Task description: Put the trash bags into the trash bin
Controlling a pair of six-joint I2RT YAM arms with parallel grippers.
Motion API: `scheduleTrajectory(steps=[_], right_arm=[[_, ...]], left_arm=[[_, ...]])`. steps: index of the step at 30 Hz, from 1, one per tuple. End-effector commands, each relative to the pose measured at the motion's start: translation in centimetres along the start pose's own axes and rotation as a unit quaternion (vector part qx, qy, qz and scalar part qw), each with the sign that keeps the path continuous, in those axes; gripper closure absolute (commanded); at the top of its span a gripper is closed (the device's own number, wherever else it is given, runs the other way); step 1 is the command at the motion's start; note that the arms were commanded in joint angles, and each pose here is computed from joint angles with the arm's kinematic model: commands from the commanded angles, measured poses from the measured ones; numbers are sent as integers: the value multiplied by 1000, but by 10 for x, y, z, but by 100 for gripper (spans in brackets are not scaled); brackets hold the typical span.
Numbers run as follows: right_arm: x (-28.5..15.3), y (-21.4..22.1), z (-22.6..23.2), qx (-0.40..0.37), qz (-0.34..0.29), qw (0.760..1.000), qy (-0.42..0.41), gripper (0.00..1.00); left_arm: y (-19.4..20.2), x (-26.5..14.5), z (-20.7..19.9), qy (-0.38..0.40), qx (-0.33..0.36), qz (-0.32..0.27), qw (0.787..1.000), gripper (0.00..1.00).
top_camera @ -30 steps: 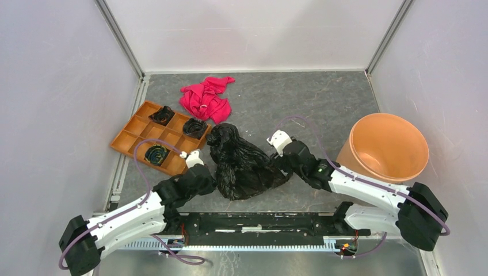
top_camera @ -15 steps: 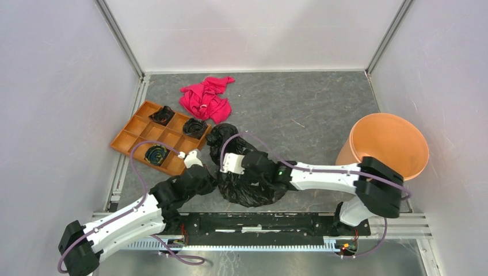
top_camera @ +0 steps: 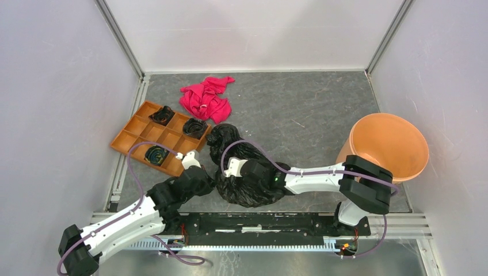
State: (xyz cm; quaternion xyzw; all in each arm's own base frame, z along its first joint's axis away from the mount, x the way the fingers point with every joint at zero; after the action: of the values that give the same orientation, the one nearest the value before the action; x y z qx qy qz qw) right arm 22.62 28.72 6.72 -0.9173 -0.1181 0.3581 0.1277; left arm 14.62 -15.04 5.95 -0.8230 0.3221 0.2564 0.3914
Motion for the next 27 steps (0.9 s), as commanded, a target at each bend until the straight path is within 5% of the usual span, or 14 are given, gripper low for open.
scheduleTrajectory(steps=[1,3,5,12,15,18,27], right_arm=[[-4,-7,-18,43,-26,997,54,85],[-6,-12,-25,72,-32,995,63,100],[-9,-12,-40,122,-38,989,73,100],[-28,4,-76,329,-108,938,27,100],[-34,4,-77,355,-124,927,13,100],[-36,5,-75,365,-129,922,6,100],[-40,7,-71,392,-143,909,-9,100]], left_arm=[[-10,-3,-10,4,-14,-18,1000,98],[-13,-5,-16,9,-11,-18,1000,98],[-16,-8,-23,17,-6,-16,1000,94],[-12,-13,-61,92,-8,14,996,20],[-6,-15,-80,141,-15,35,989,6],[5,-13,-88,181,-30,56,981,1],[34,16,-56,118,-62,98,986,16]])
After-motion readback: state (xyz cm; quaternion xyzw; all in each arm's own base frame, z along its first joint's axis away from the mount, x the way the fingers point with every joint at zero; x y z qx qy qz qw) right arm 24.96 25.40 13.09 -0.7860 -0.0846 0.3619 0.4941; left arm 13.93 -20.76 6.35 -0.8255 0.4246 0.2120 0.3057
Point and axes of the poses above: each gripper's point midway between its finger pads, its own x axis out along the fingers, its own z axis along the line the jaws close on, y = z × x, the point moved 1 cm from there along -x, back along the fingers, and after that the axes turned 7 degrees about -x, right-handed, at the moved point
